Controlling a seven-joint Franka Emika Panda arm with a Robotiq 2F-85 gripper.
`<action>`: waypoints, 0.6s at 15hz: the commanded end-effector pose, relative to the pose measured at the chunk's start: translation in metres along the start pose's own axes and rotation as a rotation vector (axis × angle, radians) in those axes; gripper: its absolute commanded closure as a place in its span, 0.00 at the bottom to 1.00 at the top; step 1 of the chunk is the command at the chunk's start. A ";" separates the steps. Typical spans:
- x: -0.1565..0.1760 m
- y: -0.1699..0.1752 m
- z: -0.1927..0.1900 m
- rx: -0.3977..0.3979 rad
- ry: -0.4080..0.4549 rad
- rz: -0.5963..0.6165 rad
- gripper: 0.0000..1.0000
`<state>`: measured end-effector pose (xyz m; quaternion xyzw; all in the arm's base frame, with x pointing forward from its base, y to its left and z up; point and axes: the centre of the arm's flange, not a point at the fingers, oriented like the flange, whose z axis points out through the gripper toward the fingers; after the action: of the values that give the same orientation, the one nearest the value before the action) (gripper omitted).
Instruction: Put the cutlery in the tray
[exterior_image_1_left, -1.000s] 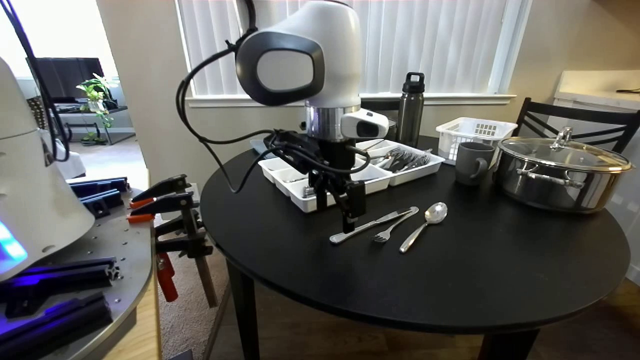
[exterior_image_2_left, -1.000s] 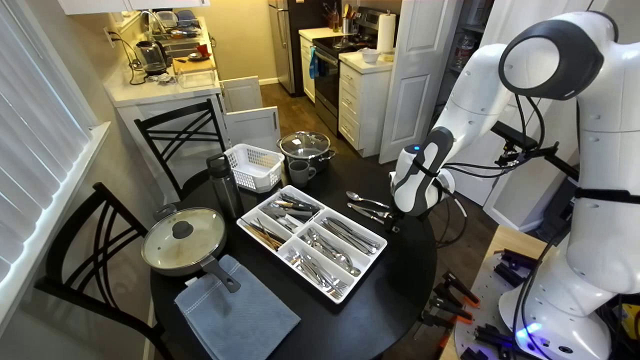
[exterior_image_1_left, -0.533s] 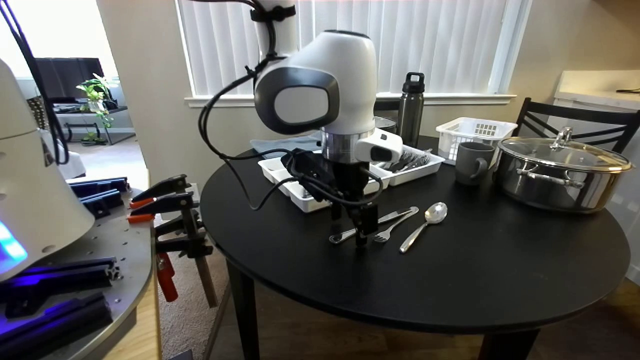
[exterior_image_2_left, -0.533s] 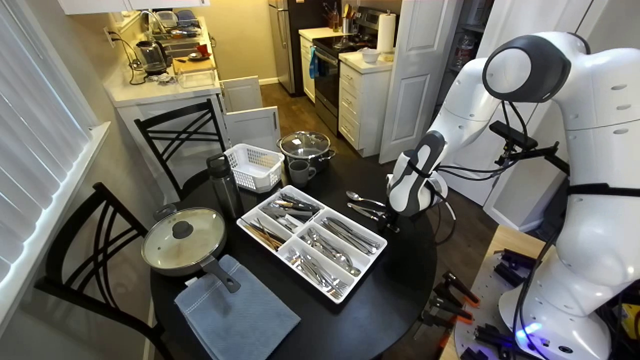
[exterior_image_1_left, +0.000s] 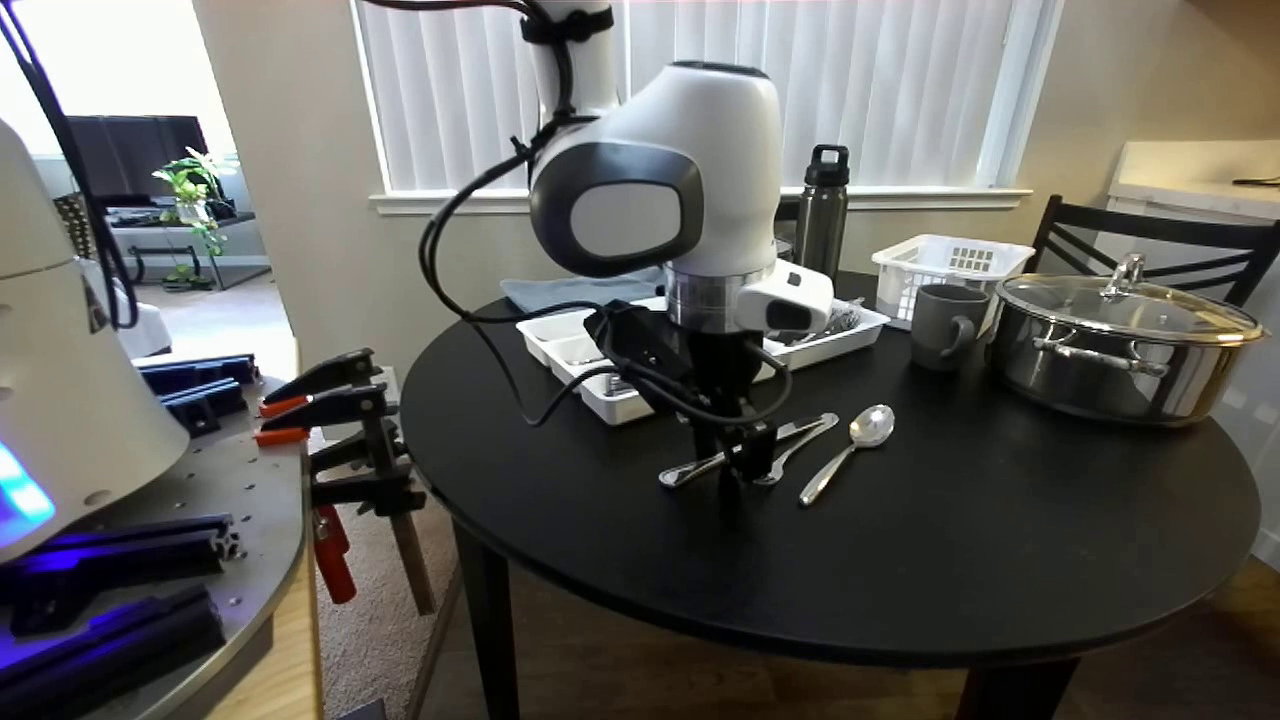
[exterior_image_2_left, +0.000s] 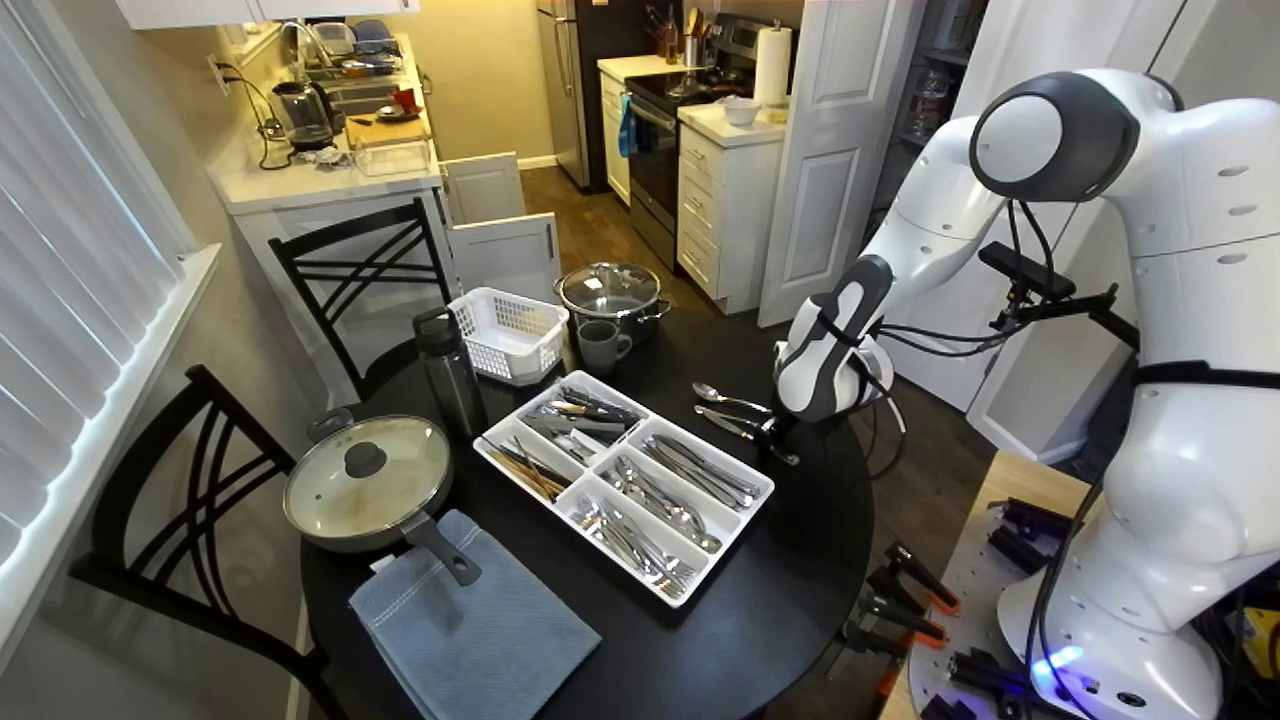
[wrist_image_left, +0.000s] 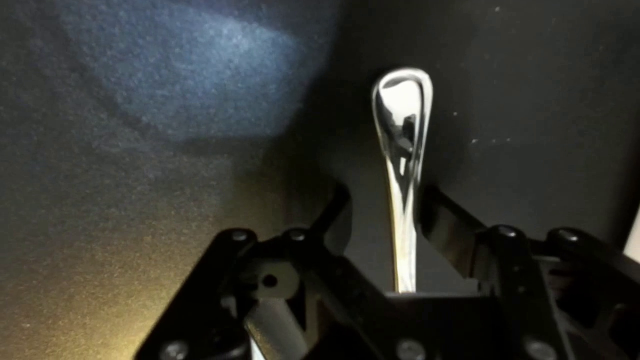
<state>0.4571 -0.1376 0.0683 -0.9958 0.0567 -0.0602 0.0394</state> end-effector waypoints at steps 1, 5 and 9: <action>-0.002 -0.004 0.007 0.009 -0.008 -0.025 0.86; -0.002 -0.011 0.006 0.009 -0.011 -0.064 0.94; -0.001 -0.017 -0.014 0.043 0.011 -0.091 0.95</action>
<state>0.4615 -0.1259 0.0698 -0.9968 0.0271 -0.0627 0.0426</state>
